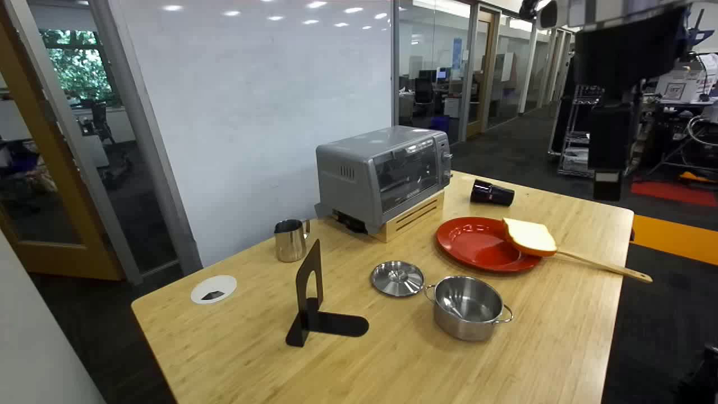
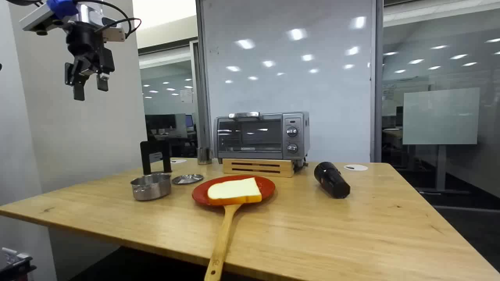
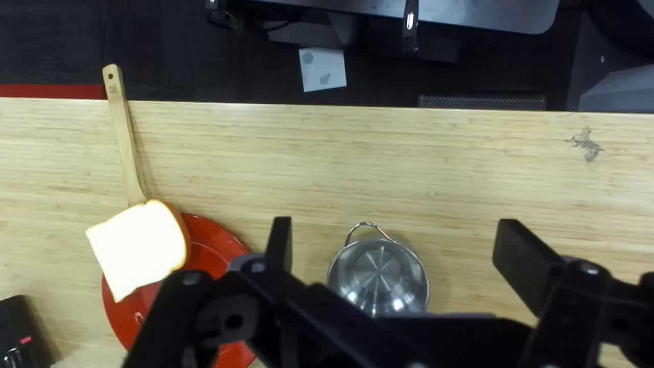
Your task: Twist the upper knob on the oven
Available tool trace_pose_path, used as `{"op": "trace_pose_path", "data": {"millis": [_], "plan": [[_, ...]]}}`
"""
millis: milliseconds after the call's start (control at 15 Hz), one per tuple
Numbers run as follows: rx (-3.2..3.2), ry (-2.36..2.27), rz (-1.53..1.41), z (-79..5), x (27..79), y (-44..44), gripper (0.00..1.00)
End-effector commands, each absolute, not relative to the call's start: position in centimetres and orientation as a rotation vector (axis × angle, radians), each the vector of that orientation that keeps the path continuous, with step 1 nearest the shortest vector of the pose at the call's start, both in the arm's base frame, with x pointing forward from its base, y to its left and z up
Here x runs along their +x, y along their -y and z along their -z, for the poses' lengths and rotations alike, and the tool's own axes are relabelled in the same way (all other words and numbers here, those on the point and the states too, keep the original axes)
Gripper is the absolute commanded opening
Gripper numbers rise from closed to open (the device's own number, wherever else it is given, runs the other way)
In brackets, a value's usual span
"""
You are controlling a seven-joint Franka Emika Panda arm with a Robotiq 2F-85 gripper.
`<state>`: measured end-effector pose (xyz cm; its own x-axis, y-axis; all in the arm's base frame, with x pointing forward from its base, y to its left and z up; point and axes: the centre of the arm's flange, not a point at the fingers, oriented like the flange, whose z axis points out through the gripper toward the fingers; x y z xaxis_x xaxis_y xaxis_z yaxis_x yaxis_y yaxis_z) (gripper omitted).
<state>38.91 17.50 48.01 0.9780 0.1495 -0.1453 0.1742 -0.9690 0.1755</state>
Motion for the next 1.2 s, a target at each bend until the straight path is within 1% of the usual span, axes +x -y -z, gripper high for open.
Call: {"op": "trace_pose_path", "data": {"millis": [0, 333, 533, 800, 1133], "plan": [[2.937, -0.243, 0.195, -48.0, 38.9, -17.5, 1.00], [2.937, -0.243, 0.195, -48.0, 38.9, -17.5, 1.00], [2.926, -0.259, 0.167, -48.3, 40.3, -16.2, 1.00], [2.908, -0.194, 0.046, -48.8, 44.0, -11.8, 1.00], [2.943, 0.056, -0.116, -48.3, 49.7, -3.9, 1.00]]}}
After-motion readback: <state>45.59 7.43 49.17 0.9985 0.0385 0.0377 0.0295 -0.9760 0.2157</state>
